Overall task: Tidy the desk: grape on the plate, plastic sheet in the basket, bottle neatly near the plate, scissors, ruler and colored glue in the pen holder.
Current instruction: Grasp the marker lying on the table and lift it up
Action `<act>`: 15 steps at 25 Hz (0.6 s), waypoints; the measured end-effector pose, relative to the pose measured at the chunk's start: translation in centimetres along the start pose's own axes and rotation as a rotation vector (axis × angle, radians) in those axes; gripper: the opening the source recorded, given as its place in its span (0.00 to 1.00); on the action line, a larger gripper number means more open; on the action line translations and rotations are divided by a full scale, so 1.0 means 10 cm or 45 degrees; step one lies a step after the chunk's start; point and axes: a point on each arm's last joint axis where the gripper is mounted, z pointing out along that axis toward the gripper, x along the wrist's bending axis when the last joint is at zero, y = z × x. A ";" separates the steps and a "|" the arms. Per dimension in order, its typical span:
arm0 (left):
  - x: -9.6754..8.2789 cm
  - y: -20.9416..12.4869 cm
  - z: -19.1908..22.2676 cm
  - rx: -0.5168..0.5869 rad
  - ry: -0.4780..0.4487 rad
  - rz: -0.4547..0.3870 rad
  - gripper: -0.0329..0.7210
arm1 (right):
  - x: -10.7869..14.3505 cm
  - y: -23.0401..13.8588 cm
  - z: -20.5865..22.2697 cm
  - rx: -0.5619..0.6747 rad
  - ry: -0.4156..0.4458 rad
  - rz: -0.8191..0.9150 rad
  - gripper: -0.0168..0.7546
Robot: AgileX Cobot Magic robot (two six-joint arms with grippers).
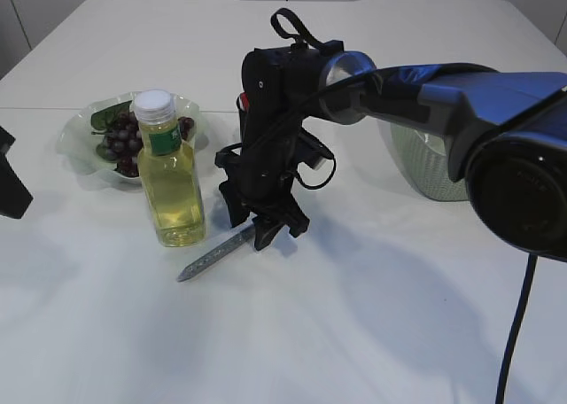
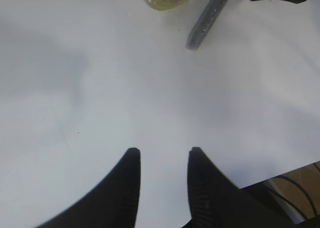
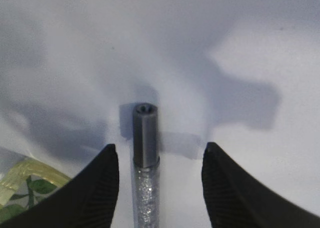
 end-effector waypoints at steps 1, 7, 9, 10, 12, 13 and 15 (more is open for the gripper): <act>0.00 0.00 0.00 0.000 0.000 0.000 0.36 | 0.00 0.00 0.00 -0.005 0.001 -0.002 0.57; 0.00 0.00 0.00 -0.002 0.000 0.000 0.36 | 0.01 0.02 0.00 -0.029 0.009 0.007 0.57; 0.00 0.00 0.00 -0.002 0.000 0.000 0.36 | 0.01 0.03 0.00 -0.036 0.008 0.005 0.57; 0.00 0.00 0.00 -0.002 0.000 0.000 0.36 | 0.01 0.03 0.00 -0.040 0.009 0.004 0.57; 0.00 0.00 0.00 -0.002 0.000 0.000 0.36 | 0.01 0.03 0.00 -0.046 0.011 0.007 0.57; 0.00 0.00 0.00 -0.002 0.000 0.000 0.36 | 0.01 0.03 0.00 -0.046 0.011 0.007 0.57; 0.00 0.00 0.00 -0.002 0.000 0.000 0.36 | 0.00 0.04 0.02 -0.045 0.006 0.008 0.57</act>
